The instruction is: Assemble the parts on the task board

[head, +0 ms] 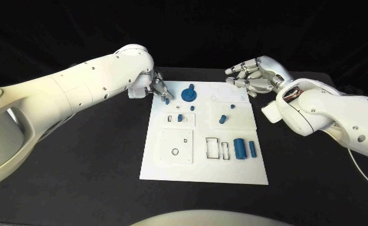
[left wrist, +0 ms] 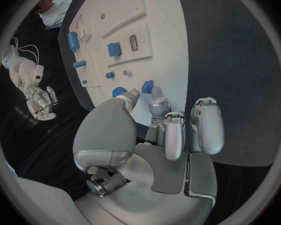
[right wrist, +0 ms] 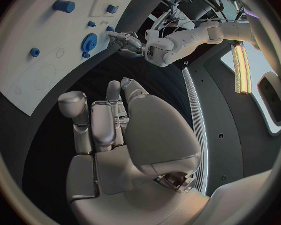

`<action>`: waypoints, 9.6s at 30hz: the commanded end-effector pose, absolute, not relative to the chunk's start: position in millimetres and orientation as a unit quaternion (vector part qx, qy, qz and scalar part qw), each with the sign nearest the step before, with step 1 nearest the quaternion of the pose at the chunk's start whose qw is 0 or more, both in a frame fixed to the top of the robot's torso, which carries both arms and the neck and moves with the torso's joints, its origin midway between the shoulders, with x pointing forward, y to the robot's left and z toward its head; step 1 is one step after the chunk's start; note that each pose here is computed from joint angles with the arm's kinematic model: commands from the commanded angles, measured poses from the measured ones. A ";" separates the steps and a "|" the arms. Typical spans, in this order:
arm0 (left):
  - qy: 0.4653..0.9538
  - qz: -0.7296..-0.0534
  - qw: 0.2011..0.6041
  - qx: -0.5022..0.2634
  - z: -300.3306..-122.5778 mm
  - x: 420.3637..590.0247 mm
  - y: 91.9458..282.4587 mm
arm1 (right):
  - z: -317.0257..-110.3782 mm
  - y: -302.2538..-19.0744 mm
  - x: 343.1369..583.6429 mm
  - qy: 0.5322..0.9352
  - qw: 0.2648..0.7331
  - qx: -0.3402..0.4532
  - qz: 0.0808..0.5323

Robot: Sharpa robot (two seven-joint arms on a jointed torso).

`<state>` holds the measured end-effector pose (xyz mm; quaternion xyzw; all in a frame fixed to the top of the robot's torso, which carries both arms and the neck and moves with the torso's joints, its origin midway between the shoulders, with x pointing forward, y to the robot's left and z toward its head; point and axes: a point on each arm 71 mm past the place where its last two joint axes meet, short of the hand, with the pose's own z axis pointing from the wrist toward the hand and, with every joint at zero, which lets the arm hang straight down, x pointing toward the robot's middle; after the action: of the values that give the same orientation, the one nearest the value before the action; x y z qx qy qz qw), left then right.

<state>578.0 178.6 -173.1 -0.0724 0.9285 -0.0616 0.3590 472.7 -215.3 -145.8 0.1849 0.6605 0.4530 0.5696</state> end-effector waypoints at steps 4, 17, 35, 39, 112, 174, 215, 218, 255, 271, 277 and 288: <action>0.934 -0.061 0.345 -0.064 -174.5 576.0 176.5 | -146.1 -213.0 472.1 0.663 0.567 0.176 0.457; 0.935 -0.063 0.344 -0.063 -175.0 575.8 176.5 | -145.5 -213.4 472.4 0.658 0.571 0.177 0.458; 0.937 -0.082 0.334 -0.067 -176.1 575.2 174.6 | -145.2 -212.9 473.1 0.654 0.575 0.179 0.458; 0.937 -0.086 0.331 -0.063 -176.4 573.8 174.8 | -145.3 -213.1 473.5 0.653 0.576 0.180 0.458; 0.933 -0.100 0.343 -0.032 -200.7 505.7 182.7 | -150.7 -214.0 472.5 0.665 0.565 0.184 0.452; 0.942 -0.076 0.327 -0.022 -206.7 504.2 174.2 | -150.2 -213.5 471.9 0.661 0.568 0.182 0.456; 0.938 -0.083 0.336 -0.028 -205.6 504.6 170.7 | -151.3 -212.4 472.1 0.666 0.562 0.181 0.456; 0.938 -0.082 0.336 -0.029 -205.5 504.6 171.1 | -151.2 -212.2 472.2 0.666 0.562 0.181 0.456; 0.784 -0.345 0.515 -0.021 -169.2 518.1 134.2 | -154.5 -212.1 473.4 0.668 0.559 0.184 0.455; 0.775 -0.297 0.546 0.112 -189.9 520.8 112.9 | -155.0 -209.8 473.0 0.669 0.557 0.182 0.457; 0.789 -0.282 0.531 0.127 -198.4 520.7 107.9 | -155.1 -209.7 473.5 0.669 0.557 0.182 0.457; 0.801 -0.265 0.520 0.134 -204.4 521.6 103.2 | -155.3 -209.5 473.7 0.669 0.557 0.182 0.458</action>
<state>522.5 104.3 -202.0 0.1194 0.7928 -0.2780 0.5291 474.4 -211.3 -154.9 0.1878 0.6668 0.4532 0.5609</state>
